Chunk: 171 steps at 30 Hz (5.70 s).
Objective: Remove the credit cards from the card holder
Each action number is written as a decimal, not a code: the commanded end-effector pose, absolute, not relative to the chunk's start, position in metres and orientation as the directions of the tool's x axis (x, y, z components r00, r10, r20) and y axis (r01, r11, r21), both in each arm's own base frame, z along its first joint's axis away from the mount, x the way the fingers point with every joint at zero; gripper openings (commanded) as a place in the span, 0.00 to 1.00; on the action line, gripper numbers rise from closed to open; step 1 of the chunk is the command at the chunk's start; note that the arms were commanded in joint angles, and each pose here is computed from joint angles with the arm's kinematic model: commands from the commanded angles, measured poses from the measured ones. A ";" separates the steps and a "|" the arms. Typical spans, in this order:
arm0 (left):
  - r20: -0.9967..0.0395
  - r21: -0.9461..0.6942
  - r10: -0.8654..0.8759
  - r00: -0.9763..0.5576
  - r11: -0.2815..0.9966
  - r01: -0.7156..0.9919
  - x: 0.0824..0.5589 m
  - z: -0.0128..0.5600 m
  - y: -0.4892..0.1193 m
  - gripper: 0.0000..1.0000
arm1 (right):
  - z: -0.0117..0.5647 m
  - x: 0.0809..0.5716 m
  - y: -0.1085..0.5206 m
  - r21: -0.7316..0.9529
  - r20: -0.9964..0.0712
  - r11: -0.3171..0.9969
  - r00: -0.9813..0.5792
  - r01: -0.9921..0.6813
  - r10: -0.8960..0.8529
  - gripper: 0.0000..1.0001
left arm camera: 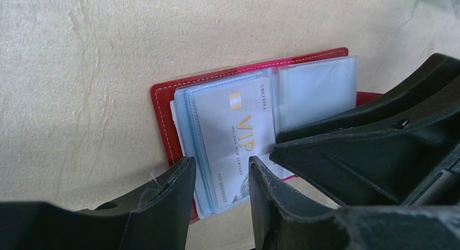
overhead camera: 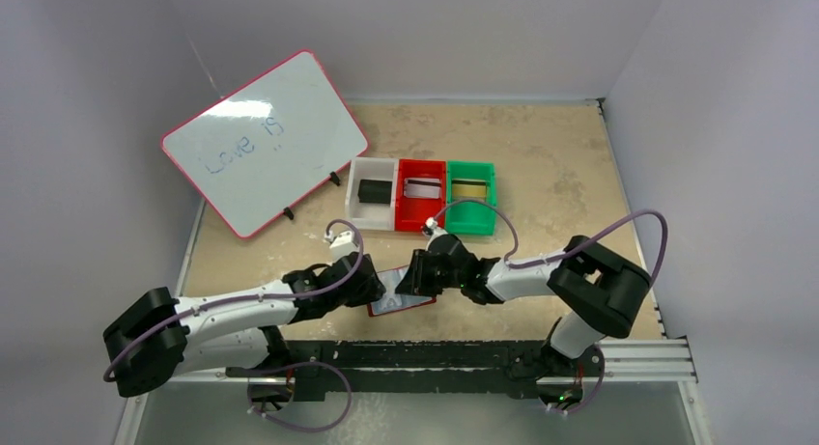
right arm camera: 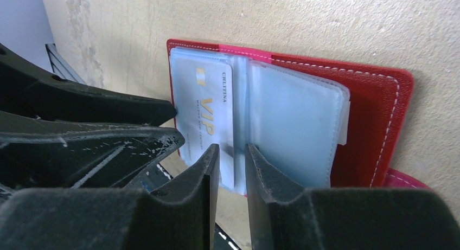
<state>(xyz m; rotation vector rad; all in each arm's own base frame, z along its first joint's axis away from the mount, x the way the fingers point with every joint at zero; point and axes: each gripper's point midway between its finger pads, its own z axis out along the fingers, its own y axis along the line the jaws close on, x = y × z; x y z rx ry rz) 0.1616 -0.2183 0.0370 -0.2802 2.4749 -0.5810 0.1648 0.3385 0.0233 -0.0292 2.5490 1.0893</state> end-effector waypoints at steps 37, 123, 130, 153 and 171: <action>-0.510 -0.391 -0.201 -0.836 0.920 0.018 0.169 0.036 -0.235 0.19 | 0.032 0.177 0.347 0.827 -0.280 0.541 -0.946 -0.152 0.163 0.18; -0.550 -0.169 -0.151 -0.822 0.983 -0.067 0.166 0.006 -0.186 0.05 | 0.039 0.178 0.323 0.831 -0.260 0.547 -0.939 -0.098 0.227 0.00; -0.562 -0.171 -0.150 -0.813 0.983 -0.064 0.169 0.010 -0.187 0.04 | 0.034 0.180 0.313 0.813 -0.258 0.578 -0.932 -0.068 0.253 0.01; -0.525 -0.491 -0.261 -0.810 0.870 0.038 0.185 0.049 -0.271 0.20 | 0.018 0.183 0.308 0.806 -0.235 0.592 -0.925 -0.014 0.299 0.01; -0.514 -0.296 -0.179 -0.839 0.955 -0.023 0.164 0.001 -0.218 0.04 | 0.035 0.195 0.312 0.834 -0.229 0.552 -0.902 0.012 0.366 0.00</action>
